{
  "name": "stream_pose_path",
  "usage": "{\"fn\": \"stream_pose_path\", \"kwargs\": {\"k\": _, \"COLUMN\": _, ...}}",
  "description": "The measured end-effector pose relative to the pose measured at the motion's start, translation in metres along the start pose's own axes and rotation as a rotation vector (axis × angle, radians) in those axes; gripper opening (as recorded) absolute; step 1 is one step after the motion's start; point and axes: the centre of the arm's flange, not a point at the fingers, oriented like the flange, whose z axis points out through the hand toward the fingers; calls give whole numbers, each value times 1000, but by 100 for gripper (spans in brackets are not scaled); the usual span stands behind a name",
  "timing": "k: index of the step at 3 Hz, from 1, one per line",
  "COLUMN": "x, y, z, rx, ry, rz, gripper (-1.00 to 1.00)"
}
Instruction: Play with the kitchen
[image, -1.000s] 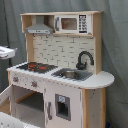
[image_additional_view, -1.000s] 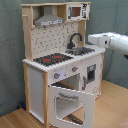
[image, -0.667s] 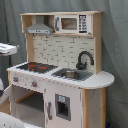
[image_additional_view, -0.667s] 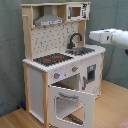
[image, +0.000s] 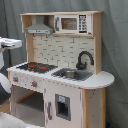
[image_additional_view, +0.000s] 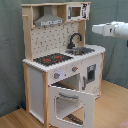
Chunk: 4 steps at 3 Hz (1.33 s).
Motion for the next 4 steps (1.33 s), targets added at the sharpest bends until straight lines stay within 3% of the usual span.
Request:
{"fn": "stream_pose_path", "kwargs": {"k": 3, "x": -70, "y": -18, "z": 71, "rx": 43, "ry": 59, "rz": 58, "gripper": 100}}
{"fn": "stream_pose_path", "kwargs": {"k": 4, "x": -73, "y": -30, "z": 105, "rx": 66, "ry": 89, "rz": 68, "gripper": 100}}
